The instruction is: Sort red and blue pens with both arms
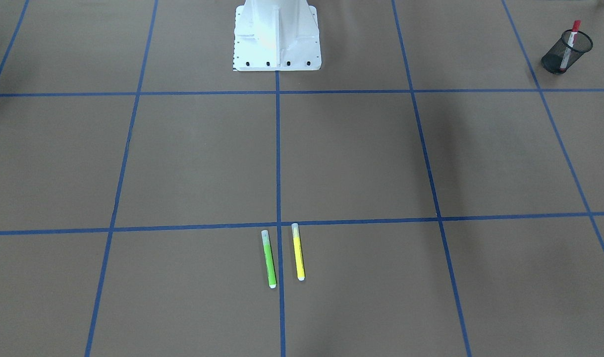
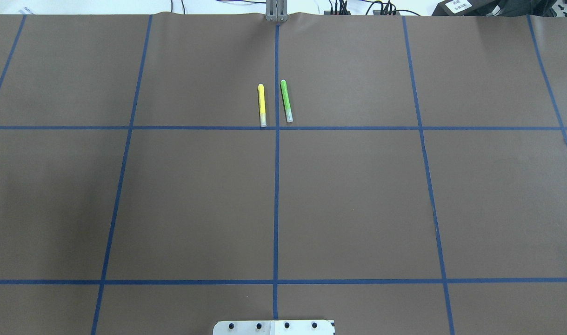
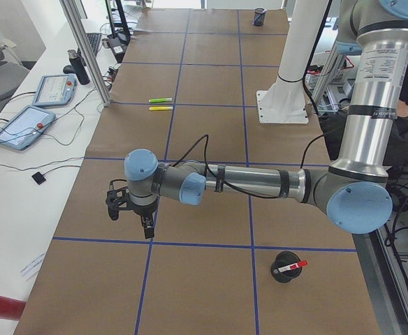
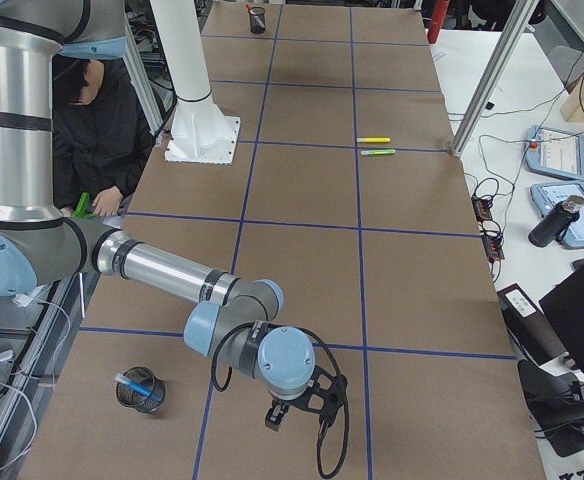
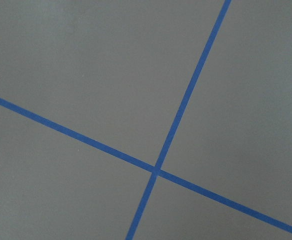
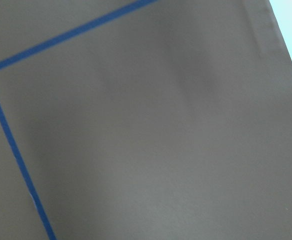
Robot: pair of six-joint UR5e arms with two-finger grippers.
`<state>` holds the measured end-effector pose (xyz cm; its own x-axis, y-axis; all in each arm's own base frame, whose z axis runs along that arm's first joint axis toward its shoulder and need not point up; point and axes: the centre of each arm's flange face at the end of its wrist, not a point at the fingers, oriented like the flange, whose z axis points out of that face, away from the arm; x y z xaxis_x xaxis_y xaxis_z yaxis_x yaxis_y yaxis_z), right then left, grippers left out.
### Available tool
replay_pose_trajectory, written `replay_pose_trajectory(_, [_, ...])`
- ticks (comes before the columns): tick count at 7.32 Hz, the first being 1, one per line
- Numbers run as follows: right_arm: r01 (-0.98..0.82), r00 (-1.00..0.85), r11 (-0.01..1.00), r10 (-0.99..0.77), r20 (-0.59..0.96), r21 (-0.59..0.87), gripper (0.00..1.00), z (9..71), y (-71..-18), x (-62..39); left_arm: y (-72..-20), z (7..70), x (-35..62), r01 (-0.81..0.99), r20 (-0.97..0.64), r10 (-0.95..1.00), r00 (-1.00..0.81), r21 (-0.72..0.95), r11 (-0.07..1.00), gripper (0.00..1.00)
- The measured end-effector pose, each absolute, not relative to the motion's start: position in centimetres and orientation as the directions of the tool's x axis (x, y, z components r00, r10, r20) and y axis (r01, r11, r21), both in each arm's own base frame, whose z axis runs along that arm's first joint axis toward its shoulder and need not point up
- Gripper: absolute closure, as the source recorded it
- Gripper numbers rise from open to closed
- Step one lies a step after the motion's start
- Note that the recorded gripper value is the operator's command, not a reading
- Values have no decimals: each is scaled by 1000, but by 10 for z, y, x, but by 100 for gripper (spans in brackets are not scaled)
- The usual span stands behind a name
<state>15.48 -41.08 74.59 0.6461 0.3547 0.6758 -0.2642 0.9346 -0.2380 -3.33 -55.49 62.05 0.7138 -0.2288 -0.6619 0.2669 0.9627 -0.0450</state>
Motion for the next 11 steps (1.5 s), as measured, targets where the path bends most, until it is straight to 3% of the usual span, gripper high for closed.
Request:
replay_pose_trajectory(6, [-166, 685, 986, 136, 716, -29, 0, 653, -506, 59, -542, 627, -29, 218, -688, -184, 701, -39, 975, 0])
replay_pose_trajectory(11, [-150, 664, 983, 179, 726, -106, 0, 603, -504, 55, -542, 625, -27, 215, -696, -181, 695, -39, 976, 0])
